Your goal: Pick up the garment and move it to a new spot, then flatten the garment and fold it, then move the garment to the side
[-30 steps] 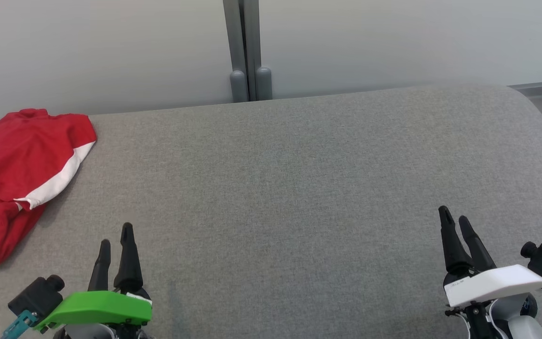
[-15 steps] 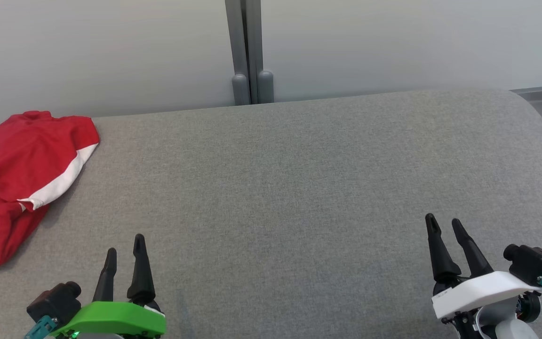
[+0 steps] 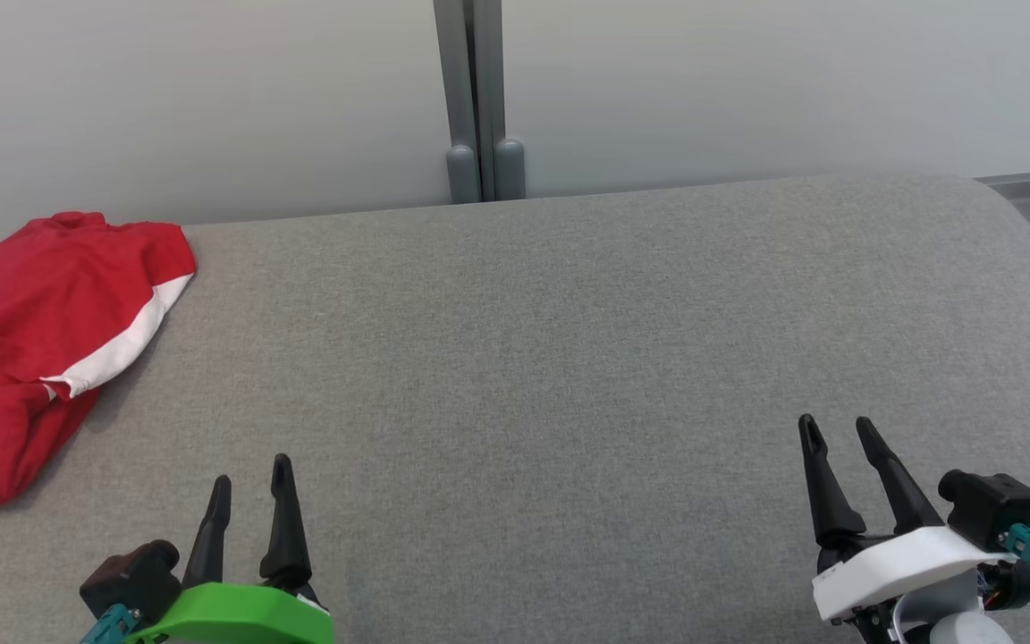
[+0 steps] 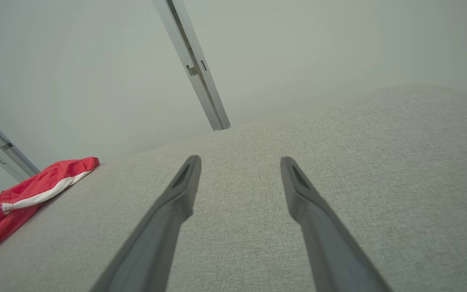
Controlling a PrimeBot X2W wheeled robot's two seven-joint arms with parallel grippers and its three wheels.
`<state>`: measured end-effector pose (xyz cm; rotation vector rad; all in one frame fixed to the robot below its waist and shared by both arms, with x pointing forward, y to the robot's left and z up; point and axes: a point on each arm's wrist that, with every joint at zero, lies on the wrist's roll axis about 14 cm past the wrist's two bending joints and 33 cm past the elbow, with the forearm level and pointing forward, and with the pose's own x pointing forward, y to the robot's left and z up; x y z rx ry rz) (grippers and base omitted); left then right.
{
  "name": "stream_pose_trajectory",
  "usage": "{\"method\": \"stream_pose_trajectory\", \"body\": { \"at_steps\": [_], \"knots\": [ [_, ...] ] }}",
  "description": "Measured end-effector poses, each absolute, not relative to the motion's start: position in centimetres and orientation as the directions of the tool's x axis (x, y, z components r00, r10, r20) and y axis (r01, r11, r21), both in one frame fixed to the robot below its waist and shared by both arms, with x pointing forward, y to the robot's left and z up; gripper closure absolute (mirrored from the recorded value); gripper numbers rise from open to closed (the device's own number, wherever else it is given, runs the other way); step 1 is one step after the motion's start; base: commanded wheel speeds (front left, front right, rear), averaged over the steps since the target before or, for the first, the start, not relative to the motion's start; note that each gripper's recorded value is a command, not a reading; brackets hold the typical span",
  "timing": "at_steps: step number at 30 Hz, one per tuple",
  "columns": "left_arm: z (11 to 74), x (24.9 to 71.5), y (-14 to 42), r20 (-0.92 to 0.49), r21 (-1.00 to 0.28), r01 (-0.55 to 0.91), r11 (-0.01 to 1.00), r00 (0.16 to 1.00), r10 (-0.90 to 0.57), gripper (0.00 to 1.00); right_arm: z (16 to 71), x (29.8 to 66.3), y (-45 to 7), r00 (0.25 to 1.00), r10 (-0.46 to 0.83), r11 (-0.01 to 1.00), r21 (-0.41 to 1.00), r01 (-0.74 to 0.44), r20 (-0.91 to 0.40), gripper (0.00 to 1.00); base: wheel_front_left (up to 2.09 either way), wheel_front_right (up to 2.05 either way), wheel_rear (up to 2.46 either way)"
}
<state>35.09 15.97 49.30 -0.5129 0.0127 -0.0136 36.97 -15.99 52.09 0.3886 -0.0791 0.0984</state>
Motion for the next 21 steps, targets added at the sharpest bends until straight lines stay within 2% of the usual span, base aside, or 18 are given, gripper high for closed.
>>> {"method": "stream_pose_trajectory", "body": {
  "at_steps": [21],
  "knots": [
    [49.04, 34.51, 15.61, 0.008, -0.38, 0.028, 0.925, 1.0, -0.027, 0.0, 52.5, 36.78, -15.16, 0.984, 0.123, 0.969, 0.197, -0.147, 0.125, 0.0, 0.0, 0.0, 0.0]
  ]
}}
